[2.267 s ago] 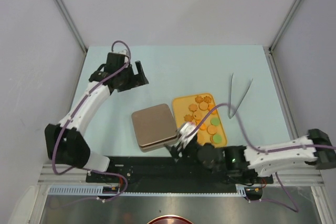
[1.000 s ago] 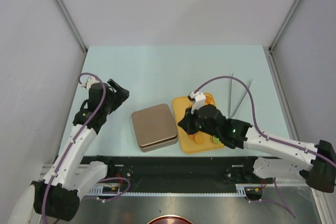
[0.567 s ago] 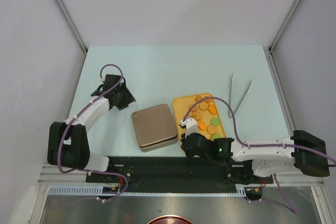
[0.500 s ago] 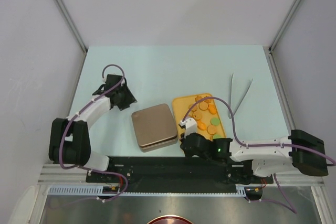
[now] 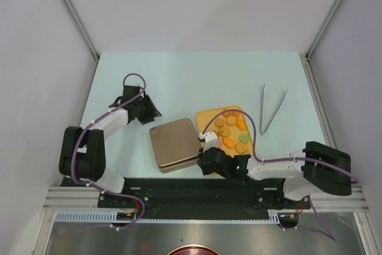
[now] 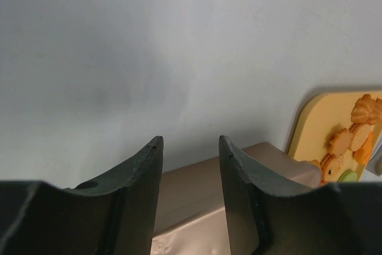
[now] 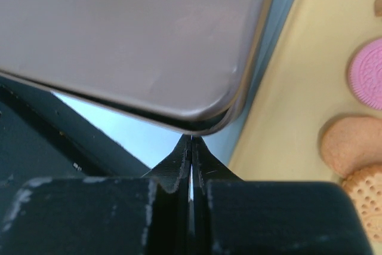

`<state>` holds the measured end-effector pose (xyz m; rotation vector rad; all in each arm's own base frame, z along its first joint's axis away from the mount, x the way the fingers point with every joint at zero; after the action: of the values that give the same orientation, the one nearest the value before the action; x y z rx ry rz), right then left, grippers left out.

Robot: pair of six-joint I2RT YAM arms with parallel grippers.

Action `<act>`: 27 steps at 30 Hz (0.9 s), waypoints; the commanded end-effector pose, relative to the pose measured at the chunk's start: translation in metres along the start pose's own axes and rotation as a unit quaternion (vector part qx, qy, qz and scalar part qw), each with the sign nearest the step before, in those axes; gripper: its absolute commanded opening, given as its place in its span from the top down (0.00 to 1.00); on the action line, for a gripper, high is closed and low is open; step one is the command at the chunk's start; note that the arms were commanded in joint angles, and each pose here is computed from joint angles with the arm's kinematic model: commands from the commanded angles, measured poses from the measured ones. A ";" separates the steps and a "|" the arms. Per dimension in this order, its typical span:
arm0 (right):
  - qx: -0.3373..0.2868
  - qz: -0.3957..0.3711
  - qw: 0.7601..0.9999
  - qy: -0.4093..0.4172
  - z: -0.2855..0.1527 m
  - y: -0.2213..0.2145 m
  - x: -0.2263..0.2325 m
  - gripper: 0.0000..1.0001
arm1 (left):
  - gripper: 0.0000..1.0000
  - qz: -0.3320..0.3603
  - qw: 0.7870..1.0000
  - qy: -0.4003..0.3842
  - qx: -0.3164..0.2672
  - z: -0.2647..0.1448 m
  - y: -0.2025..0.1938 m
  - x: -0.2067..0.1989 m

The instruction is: Pack the cookies

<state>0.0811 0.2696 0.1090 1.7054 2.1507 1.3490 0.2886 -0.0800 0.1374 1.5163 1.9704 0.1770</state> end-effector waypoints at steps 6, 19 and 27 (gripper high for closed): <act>-0.036 0.049 0.998 -0.002 0.015 0.024 -0.010 1.00 | 0.54 0.013 0.999 -0.041 -0.002 -0.001 -0.008 0.001; -0.029 0.084 0.996 0.005 0.035 0.039 -0.030 1.00 | 0.55 0.004 0.998 -0.068 0.007 -0.009 -0.025 0.003; -0.032 0.103 0.994 0.029 0.047 0.048 -0.032 1.00 | 0.56 0.005 0.998 -0.066 0.003 -0.019 -0.033 0.005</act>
<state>0.1429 0.2616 0.0923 1.9393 2.0317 1.4019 0.2604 -0.0798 0.1302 1.4975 1.8923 0.1085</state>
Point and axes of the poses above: each gripper's point midway between its finger pads, its own z axis out along the fingers, its own x axis along the line the jaws close on, y = z × x, the point moved 10 cm from there along -z, back along the fingers, and after that the axes turned 11 degrees about z, right-handed, at the moved point
